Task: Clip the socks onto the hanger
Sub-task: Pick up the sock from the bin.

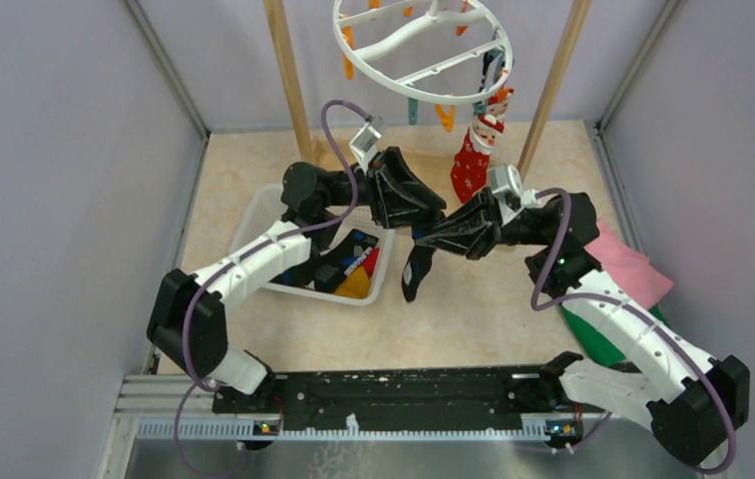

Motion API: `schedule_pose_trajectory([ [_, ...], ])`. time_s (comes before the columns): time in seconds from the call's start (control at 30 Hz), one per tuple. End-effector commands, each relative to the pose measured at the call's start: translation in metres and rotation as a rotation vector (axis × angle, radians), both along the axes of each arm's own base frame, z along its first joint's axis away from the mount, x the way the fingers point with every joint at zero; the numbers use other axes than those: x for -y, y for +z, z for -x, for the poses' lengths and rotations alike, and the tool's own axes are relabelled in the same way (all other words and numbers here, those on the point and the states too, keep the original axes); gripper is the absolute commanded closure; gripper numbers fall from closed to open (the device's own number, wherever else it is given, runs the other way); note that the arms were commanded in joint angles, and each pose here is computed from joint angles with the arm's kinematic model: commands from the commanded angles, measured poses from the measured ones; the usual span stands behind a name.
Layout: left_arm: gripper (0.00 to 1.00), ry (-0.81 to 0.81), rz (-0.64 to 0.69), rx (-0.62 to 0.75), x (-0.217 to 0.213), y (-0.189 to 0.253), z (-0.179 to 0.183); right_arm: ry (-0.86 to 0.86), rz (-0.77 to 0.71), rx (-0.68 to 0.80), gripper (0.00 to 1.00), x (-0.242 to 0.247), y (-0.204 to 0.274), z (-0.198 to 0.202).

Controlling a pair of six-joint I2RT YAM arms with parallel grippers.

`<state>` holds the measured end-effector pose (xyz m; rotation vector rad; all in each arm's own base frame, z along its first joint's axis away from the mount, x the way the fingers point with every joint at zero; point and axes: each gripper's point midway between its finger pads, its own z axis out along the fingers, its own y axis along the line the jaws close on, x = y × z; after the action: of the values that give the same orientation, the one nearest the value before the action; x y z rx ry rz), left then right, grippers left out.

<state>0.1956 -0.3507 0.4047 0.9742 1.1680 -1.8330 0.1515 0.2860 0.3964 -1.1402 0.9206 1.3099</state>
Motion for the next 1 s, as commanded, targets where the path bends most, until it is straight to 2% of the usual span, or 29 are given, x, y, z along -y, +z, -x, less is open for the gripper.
schedule_pose_trajectory([
  [0.0, 0.50, -0.023, -0.011, 0.039, 0.012, 0.008, 0.001, 0.029, 0.002, -0.011, 1.00, -0.002, -0.007, 0.006],
  [0.2, 0.50, -0.044, -0.016, 0.028, 0.024, 0.007, 0.002, 0.013, 0.016, 0.009, 1.00, 0.001, -0.010, 0.003],
  [0.43, 0.44, 0.226, -0.105, -0.048, 0.001, -0.015, -0.042, -0.089, -0.007, 0.095, 1.00, 0.021, 0.006, -0.003],
  [0.5, 0.41, 0.265, -0.115, -0.053, -0.010, -0.020, -0.045, -0.133, -0.004, 0.116, 1.00, 0.025, 0.005, -0.005],
  [0.73, 0.40, 0.331, -0.176, -0.070, -0.026, -0.030, -0.042, -0.256, -0.027, 0.089, 1.00, 0.033, -0.001, -0.019],
  [0.97, 0.39, 0.453, -0.220, -0.081, -0.057, -0.036, -0.045, -0.300, -0.045, 0.051, 1.00, 0.039, -0.006, -0.023],
])
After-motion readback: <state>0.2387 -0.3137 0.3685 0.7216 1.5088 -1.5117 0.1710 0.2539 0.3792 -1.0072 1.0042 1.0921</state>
